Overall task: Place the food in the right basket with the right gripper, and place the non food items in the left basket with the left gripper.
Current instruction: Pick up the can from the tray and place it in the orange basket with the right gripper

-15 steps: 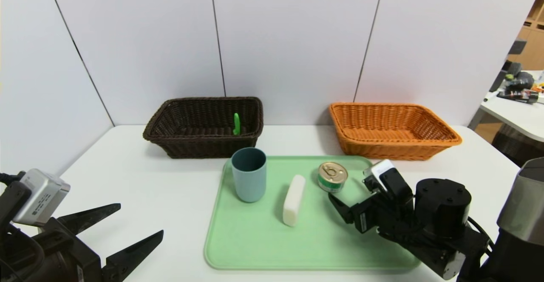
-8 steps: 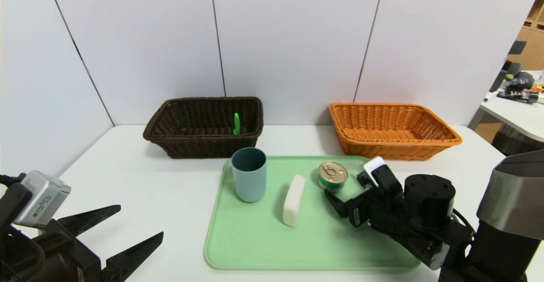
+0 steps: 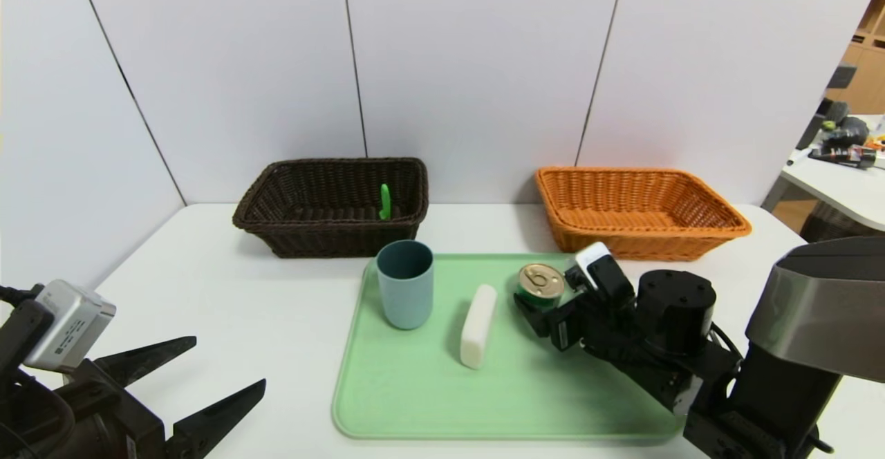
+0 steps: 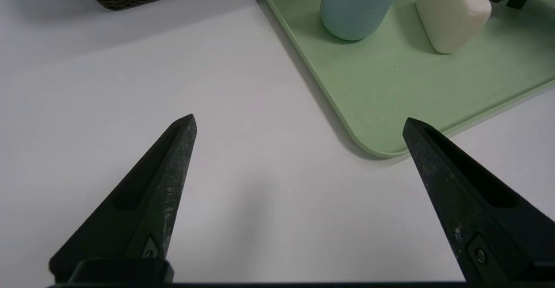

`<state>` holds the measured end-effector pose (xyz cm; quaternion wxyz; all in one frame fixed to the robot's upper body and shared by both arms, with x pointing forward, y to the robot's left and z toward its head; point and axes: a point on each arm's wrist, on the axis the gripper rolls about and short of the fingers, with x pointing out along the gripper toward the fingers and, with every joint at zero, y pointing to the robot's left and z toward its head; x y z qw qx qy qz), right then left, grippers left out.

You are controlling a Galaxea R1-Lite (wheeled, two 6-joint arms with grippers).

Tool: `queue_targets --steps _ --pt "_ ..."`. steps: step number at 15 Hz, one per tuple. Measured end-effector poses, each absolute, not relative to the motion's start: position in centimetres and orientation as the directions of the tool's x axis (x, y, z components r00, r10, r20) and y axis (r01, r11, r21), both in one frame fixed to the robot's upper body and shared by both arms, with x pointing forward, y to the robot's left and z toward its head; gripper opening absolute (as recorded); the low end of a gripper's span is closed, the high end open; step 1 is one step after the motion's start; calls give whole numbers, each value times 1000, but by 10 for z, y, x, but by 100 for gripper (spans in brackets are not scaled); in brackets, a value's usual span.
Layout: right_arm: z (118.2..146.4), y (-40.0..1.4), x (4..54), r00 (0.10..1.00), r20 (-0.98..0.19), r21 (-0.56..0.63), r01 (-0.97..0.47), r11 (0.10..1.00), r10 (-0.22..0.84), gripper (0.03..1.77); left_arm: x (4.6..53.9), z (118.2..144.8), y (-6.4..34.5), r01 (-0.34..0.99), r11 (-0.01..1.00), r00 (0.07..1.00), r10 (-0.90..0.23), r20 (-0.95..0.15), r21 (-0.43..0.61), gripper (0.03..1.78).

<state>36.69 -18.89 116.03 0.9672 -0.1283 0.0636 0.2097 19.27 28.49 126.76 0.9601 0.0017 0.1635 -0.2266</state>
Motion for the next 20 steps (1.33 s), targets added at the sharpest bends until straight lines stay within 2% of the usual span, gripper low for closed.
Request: queue_targets --steps 8,12,13,20 --pt "1157 -184 375 904 -172 -233 -423 876 391 169 193 1267 285 435 897 843 -434 -319 -72 169" --pt "1156 -186 377 907 -171 -234 -416 879 384 109 193 1267 285 436 897 842 -435 -318 -72 169" --pt "1156 -187 376 907 -174 -234 -416 879 383 102 193 1267 285 436 897 842 -435 -318 -71 169" --pt "1158 -186 374 908 -167 -247 -416 875 385 99 192 1265 285 435 897 841 -433 -323 -70 169"
